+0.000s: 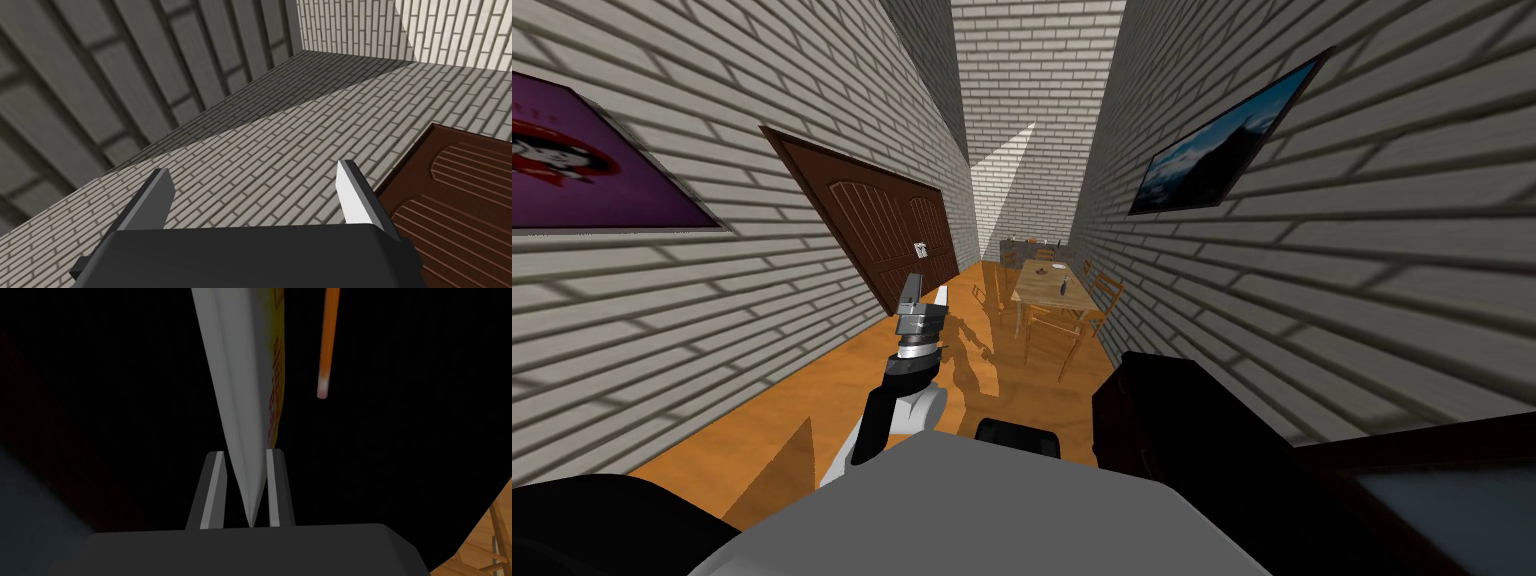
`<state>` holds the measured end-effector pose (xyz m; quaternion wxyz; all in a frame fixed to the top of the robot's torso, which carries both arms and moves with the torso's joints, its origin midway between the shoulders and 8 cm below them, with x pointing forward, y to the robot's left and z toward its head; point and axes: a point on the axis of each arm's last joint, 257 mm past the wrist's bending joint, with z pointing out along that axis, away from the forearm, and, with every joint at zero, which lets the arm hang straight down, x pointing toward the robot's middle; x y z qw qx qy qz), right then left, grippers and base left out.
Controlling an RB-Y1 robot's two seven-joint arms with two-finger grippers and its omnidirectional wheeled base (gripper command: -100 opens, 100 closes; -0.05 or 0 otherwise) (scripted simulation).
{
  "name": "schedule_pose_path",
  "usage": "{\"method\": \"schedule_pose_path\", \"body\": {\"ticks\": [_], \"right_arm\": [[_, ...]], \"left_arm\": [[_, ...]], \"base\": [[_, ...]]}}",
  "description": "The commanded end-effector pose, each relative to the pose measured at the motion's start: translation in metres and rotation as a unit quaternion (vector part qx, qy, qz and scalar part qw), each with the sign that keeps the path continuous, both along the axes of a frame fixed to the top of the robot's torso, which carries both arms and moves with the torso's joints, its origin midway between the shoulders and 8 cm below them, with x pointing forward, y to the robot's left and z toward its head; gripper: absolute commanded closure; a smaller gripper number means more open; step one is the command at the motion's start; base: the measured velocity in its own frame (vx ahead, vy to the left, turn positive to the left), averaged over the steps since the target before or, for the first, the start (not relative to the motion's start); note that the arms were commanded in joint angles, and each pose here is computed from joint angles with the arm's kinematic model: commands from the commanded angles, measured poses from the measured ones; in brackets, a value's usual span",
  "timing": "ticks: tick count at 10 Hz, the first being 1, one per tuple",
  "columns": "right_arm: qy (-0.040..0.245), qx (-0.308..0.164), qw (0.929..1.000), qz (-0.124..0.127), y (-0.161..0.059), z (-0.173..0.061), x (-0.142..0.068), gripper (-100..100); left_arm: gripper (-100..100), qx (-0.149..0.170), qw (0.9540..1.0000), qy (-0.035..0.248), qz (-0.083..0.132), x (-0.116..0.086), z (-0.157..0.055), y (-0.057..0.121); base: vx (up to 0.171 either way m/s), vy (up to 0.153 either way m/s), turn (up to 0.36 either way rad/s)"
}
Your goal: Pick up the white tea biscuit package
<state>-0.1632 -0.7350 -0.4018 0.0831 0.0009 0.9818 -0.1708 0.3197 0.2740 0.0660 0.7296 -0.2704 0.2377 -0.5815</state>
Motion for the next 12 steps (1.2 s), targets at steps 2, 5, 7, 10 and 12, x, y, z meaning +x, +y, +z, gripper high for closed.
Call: {"method": "schedule_pose_path", "body": {"ticks": [2, 5, 7, 10, 12], "right_arm": [[0.005, -0.007, 1.0, -0.003, -0.005, 0.004, -0.004, 100], [0.004, -0.007, 1.0, -0.005, -0.016, 0.016, 0.005, 100], [0.004, -0.008, 0.9999, -0.007, -0.026, 0.028, 0.014, 100], [0.004, -0.009, 0.9999, -0.01, -0.041, 0.047, 0.028, 100], [0.005, -0.01, 0.9999, -0.011, -0.045, 0.053, 0.033, 100]], "left_arm": [[0, 0.0, 1.0, 0.0, 0.0, 0.0, 0.0, 0.0], [0, 0.0, 1.0, 0.0, 0.0, 0.0, 0.0, 0.0], [0, 0.0, 1.0, 0.0, 0.0, 0.0, 0.0, 0.0], [0, 0.0, 1.0, 0.0, 0.0, 0.0, 0.0, 0.0], [0, 0.0, 1.0, 0.0, 0.0, 0.0, 0.0, 0.0]], "base": [[0.0, 0.0, 0.0], [-0.046, 0.038, 0.018], [-0.042, 0.031, 0.015], [-0.067, 0.053, 0.025], [-0.039, 0.031, 0.006]]}}
